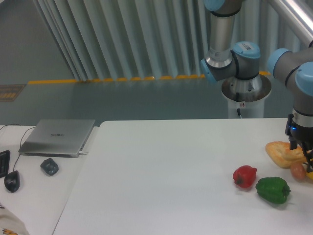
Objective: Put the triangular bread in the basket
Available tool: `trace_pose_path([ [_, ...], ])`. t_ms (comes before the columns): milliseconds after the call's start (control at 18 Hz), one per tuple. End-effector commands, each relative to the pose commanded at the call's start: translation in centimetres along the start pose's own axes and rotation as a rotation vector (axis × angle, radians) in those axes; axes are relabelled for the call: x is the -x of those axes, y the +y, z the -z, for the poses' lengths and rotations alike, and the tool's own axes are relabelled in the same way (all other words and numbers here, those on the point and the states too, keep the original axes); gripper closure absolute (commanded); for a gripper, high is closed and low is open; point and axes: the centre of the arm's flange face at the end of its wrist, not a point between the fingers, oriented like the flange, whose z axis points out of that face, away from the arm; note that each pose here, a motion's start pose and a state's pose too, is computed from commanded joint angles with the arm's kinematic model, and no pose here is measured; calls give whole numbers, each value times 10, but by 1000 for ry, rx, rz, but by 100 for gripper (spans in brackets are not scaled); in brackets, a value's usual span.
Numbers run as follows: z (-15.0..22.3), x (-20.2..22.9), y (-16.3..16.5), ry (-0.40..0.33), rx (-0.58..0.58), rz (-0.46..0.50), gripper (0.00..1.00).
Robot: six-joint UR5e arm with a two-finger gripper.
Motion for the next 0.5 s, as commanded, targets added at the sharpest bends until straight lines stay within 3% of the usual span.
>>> trace_pose_path([
  [389,13,-9,-6,-22,-6,-15,0],
  [500,24,-31,-10,-29,-10,37,0],
])
